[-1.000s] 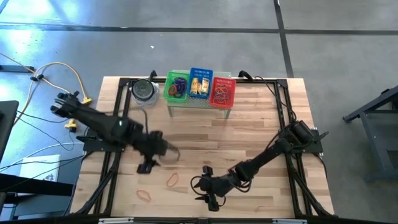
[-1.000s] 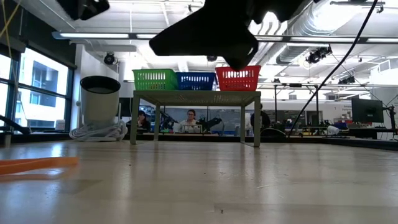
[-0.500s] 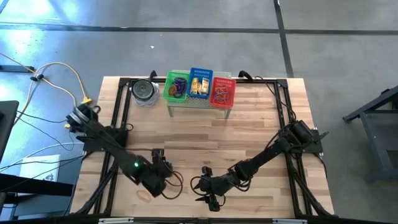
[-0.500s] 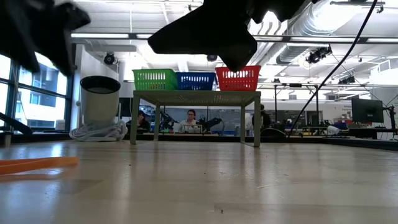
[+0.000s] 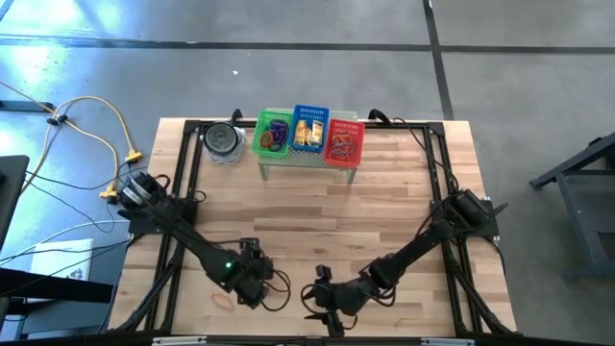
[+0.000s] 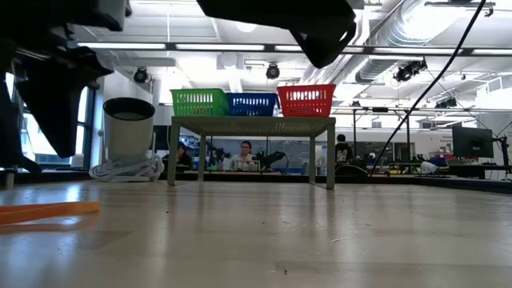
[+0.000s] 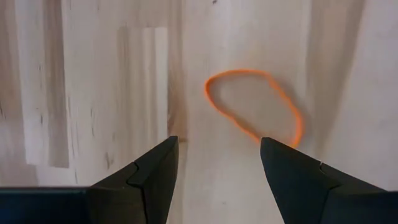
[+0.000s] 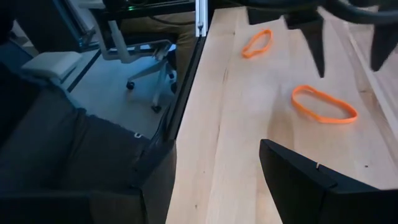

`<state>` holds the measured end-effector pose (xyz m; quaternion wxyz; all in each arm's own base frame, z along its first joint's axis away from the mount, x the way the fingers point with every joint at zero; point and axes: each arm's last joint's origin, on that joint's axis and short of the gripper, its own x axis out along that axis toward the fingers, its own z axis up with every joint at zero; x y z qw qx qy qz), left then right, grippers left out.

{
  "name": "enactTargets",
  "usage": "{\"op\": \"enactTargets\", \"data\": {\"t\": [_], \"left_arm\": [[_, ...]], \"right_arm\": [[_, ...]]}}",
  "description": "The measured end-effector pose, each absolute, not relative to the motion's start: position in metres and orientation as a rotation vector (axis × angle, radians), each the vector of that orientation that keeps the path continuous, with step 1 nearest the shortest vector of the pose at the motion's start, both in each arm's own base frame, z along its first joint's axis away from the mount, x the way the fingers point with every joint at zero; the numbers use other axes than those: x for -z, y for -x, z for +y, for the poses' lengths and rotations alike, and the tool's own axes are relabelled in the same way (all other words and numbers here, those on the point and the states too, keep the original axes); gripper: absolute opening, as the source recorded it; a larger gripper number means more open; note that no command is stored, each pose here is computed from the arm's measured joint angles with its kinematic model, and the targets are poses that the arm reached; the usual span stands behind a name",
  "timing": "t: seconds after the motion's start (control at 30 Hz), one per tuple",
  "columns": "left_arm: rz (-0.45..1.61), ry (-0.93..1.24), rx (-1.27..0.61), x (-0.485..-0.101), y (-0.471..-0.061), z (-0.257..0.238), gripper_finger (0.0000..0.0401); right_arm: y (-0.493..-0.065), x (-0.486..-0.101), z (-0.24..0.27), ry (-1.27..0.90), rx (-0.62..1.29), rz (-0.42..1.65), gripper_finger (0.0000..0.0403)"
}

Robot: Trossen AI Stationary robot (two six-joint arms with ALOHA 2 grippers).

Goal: Pick & Place Office Desk Supplies
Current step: Put the orange rubber band into the red bin on the shelf

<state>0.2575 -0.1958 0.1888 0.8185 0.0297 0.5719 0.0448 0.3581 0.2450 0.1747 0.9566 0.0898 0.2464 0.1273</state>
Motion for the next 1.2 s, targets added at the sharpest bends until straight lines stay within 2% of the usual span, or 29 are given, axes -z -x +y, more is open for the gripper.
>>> {"op": "enactTargets", "data": {"t": [0.43,0.7,1.07,1.2], "left_arm": [[1.144,-0.052,-0.149,-0.178,-0.258,-0.199,0.0218],[1.138,0.040,-0.111,-0.163,-0.263,-0.192,0.0218],[1.197,0.229,-0.186,-0.143,-0.260,-0.174,0.0218],[1.215,0.236,-0.260,-0.132,-0.256,-0.166,0.0208]], "right_arm": [[-0.358,-0.173,0.244,-0.169,-0.288,0.529,0.0219],[-0.361,-0.171,0.238,-0.153,-0.338,0.555,0.0219],[-0.366,-0.171,0.231,-0.164,-0.392,0.577,0.0219],[-0.366,-0.171,0.231,-0.164,-0.393,0.577,0.0219]]}}
